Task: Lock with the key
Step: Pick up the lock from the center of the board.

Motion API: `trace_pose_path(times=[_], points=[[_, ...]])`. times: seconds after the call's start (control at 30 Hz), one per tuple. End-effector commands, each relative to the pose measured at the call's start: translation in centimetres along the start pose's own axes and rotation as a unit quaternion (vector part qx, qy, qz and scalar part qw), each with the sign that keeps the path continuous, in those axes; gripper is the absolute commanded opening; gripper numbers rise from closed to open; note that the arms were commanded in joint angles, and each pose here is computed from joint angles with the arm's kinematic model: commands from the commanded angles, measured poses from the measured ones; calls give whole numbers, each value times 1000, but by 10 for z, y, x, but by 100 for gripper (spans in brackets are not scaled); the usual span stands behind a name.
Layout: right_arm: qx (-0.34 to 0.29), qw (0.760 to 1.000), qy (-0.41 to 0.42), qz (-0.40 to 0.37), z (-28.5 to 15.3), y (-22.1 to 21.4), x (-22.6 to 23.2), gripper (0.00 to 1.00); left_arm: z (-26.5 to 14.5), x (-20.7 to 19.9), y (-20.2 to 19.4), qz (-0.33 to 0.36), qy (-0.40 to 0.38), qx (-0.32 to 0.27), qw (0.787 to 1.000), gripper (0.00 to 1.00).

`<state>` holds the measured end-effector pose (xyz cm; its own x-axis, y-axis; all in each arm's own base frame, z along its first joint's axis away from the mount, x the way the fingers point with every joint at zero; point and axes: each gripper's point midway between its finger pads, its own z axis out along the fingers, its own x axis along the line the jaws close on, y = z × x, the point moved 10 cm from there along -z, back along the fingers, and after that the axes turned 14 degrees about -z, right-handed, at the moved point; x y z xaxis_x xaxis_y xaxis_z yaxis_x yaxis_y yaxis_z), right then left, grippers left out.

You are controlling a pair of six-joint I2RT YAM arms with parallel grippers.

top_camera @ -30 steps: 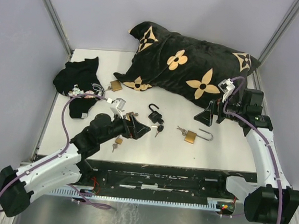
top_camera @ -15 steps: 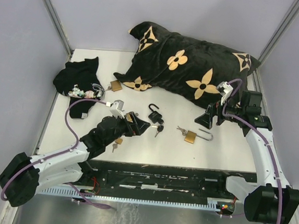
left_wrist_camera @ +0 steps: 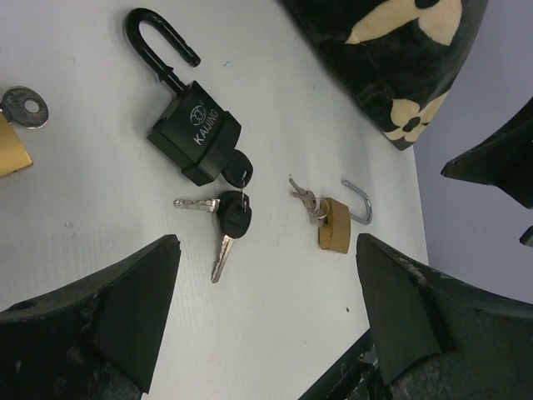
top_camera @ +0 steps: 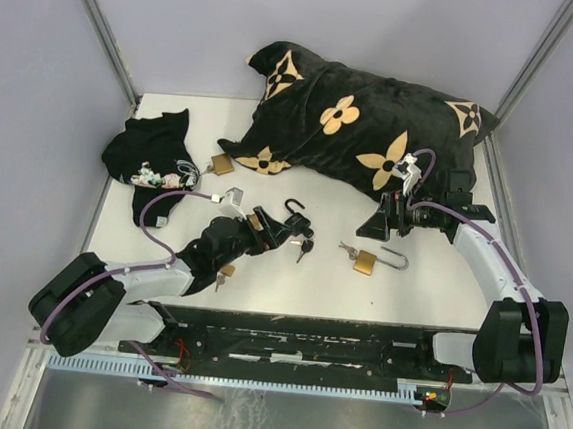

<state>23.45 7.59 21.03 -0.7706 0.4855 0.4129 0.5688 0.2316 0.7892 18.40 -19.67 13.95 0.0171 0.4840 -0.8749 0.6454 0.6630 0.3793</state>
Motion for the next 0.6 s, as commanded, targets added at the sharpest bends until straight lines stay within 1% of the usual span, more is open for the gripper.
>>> trace_pose_path(times=[0.0, 0.17, 0.27, 0.37, 0.43, 0.5, 0.57], points=[[-20, 999, -14, -26, -4, 14, 2, 99, 10, -20, 16, -35, -59, -25, 997, 92], [-3, 999, -33, -16, -1, 10, -6, 100, 13, -14, 19, -10, -55, -16, 998, 92], [4, 1000, -16, -2, 5, 9, -7, 99, 11, -10, 26, -6, -57, -15, 998, 92], [13, 1000, -1, 3, 12, 9, -7, 98, 8, -5, 43, 2, -51, -18, 999, 88], [17, 1000, 0, 3, 13, 9, -7, 98, 5, -1, 57, 19, -16, -27, 999, 88], [18, 1000, 0, 2, 13, 9, -6, 98, 0, 8, 66, 42, 39, -43, 997, 85], [18, 1000, -2, 1, 13, 9, -5, 98, -6, 18, 72, 61, 90, -58, 992, 79]])
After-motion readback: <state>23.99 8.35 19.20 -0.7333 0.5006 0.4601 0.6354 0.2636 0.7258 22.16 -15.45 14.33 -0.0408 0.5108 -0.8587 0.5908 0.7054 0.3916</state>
